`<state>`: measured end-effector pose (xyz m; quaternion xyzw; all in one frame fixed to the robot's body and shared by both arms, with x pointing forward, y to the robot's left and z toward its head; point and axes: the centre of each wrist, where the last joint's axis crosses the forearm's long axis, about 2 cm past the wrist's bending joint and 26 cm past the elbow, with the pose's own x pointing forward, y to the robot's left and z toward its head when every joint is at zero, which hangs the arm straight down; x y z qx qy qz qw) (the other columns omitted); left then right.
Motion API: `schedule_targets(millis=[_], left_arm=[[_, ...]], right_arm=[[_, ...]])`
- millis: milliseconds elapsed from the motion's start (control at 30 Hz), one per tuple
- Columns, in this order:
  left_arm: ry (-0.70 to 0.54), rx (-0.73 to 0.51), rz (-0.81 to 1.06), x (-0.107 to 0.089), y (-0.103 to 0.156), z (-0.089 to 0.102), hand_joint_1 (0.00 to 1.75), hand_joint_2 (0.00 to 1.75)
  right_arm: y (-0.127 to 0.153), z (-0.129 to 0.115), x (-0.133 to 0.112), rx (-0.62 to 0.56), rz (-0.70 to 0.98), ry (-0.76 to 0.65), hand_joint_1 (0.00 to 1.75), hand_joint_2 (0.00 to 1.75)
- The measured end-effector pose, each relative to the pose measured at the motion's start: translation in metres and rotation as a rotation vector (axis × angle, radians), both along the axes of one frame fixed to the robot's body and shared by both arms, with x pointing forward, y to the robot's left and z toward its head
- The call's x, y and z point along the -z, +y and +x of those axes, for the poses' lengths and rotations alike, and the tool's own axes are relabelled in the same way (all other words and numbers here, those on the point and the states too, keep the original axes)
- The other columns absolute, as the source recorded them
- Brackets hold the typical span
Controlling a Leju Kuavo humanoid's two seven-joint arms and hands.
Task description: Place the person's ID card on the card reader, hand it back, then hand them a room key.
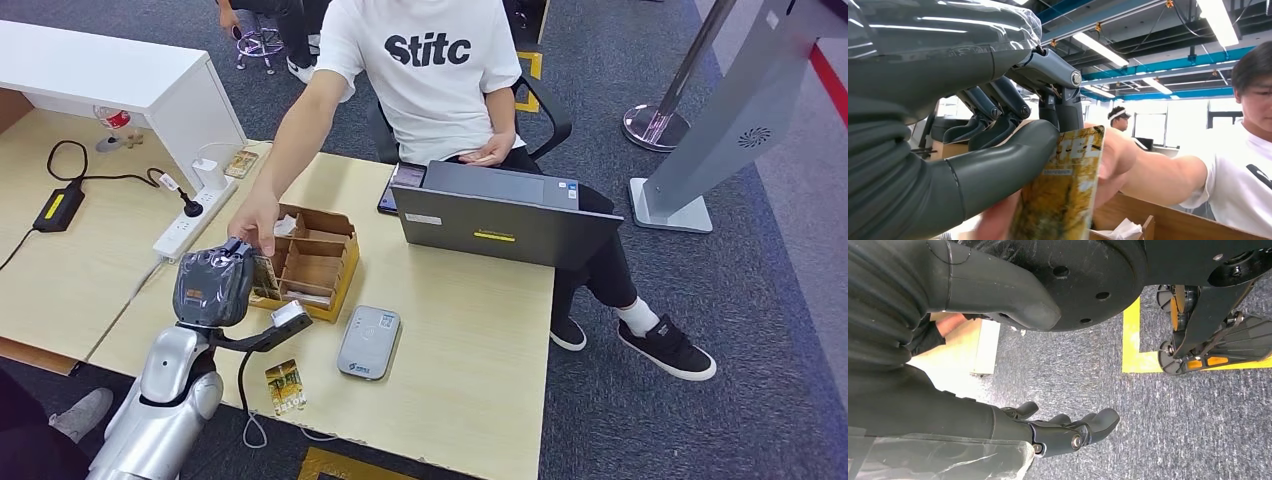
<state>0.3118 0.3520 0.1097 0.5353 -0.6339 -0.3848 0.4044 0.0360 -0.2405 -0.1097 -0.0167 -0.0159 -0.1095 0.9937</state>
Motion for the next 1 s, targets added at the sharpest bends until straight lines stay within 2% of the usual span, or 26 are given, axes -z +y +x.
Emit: schedule_targets(millis=[267,333,400,467,733,867,1000], left_arm=[[-0.005,-0.006,0.000,-0.001,0.002,0.000,1.71,1.75],[-0.004,-0.006,-0.002,-0.001,0.002,0.000,1.14,1.75],[-0.003,-0.007,-0.006,-0.001,0.002,0.000,0.31,1.75],[-0.003,-0.008,-0.011,-0.001,0.002,0.000,0.00,1.75],[-0.070,-0.005,-0.063,-0.003,0.002,-0.007,0.00,1.75],[-0.200,0.030,-0.141,-0.007,-0.003,-0.021,0.00,1.75],[-0.362,0.113,-0.276,-0.016,-0.017,-0.046,0.00,1.75]], right_arm=[[0.000,0.000,0.000,0.000,0.001,0.000,0.00,1.75],[0.000,0.000,0.000,0.000,0.001,0.000,0.00,1.75],[0.000,0.000,0.000,0.000,0.001,0.000,0.00,1.75],[0.000,0.000,0.000,-0.001,0.001,0.000,0.00,1.75],[0.000,0.000,0.000,0.005,-0.001,0.001,0.00,1.75],[0.000,-0.001,0.000,0.015,-0.008,0.004,0.00,1.75],[0.002,-0.001,0.000,0.039,-0.013,0.006,0.00,1.75]])
